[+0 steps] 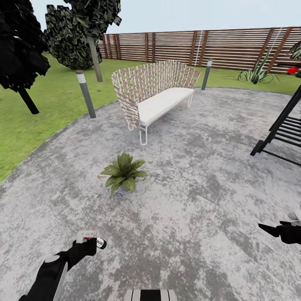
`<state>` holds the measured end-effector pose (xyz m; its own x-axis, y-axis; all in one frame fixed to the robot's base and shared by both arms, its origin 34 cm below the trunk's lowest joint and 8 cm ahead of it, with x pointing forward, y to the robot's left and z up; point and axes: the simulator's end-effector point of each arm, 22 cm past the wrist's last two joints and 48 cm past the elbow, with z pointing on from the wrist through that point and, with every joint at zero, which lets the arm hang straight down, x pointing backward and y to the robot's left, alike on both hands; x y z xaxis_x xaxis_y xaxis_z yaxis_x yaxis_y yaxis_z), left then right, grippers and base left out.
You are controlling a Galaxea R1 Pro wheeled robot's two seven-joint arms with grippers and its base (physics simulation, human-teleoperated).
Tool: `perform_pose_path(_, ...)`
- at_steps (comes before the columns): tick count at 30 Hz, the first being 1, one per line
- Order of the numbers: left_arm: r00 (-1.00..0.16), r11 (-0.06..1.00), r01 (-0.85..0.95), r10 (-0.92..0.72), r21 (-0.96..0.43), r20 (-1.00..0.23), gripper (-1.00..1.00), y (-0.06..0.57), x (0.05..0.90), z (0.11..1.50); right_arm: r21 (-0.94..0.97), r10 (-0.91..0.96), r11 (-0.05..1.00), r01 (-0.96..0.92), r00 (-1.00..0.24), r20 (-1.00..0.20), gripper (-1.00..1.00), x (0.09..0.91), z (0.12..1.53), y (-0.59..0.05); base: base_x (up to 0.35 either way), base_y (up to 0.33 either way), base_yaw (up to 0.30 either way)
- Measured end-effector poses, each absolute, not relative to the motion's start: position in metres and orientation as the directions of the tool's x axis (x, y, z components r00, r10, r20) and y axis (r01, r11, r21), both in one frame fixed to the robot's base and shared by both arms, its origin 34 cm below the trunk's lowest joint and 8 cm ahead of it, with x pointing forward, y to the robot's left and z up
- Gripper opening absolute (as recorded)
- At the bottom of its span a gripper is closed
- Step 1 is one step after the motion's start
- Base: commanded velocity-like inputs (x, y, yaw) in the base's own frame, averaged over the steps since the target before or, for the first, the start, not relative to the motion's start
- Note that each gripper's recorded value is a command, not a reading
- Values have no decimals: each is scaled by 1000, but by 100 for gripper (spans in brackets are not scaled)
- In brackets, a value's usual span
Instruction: Pick up the pesticide atomizer in the garden and spray insectifuge to fully cover both potted plants in the garden.
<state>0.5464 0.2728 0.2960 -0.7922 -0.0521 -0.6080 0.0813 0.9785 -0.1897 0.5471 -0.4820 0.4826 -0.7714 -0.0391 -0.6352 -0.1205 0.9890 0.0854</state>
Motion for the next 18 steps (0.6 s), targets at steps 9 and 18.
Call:
perform_pose_path(9,-791,978,79,-55,-191,-609,-100,272,547,301,85,-41,988,-125,-763,-645,100,548,488,-480,-320,-52,1)
perform_pose_path(18,-782,978,82,-55,-189,-621,-100,272,550,308,85,-42,988,-128,-754,-655,100,549,494,-479,-230,-224,79)
